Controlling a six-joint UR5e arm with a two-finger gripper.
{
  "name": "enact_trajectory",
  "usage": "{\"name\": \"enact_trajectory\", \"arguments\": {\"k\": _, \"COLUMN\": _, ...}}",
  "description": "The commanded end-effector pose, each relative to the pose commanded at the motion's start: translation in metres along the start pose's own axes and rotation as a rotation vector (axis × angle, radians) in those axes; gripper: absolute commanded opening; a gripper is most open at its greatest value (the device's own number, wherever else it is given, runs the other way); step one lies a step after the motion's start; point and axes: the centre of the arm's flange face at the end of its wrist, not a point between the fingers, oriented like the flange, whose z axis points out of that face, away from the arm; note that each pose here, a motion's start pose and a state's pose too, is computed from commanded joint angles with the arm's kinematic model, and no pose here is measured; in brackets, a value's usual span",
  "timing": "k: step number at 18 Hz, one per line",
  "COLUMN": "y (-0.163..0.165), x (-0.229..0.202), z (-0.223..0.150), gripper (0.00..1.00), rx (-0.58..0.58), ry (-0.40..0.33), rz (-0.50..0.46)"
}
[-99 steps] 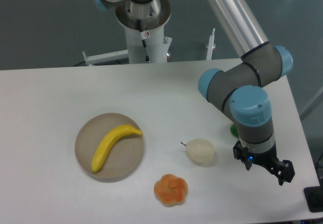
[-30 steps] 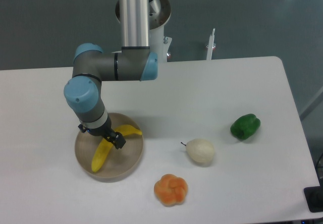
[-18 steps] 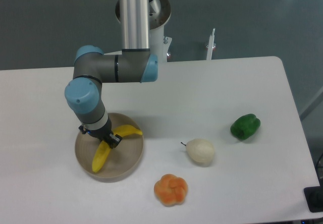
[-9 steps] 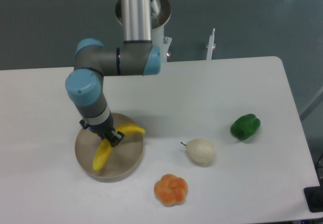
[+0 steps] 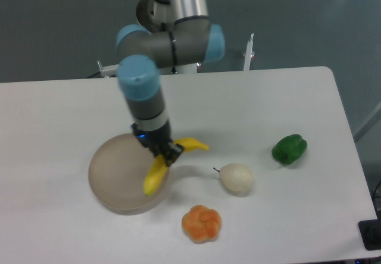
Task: Pick up the banana from the plate
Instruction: 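Lift the banana off the plate and carry it toward the green pepper, then hold the banana raised beside the green pepper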
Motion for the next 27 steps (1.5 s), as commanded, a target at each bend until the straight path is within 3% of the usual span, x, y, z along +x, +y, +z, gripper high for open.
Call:
{"name": "enact_trajectory", "arguments": {"k": 7, "y": 0.046, "x": -0.081, "z": -0.024, "gripper": 0.39, "rx": -0.005, "ry": -0.07, "rz": -0.035}}
{"name": "enact_trajectory", "arguments": {"k": 11, "y": 0.059, "x": -0.109, "z": -0.026, "gripper": 0.39, "rx": -0.007, "ry": -0.09, "rz": -0.007}}
{"name": "enact_trajectory", "arguments": {"k": 27, "y": 0.053, "x": -0.135, "z": -0.011, "gripper": 0.39, "rx": -0.006, "ry": -0.098, "rz": -0.01}}
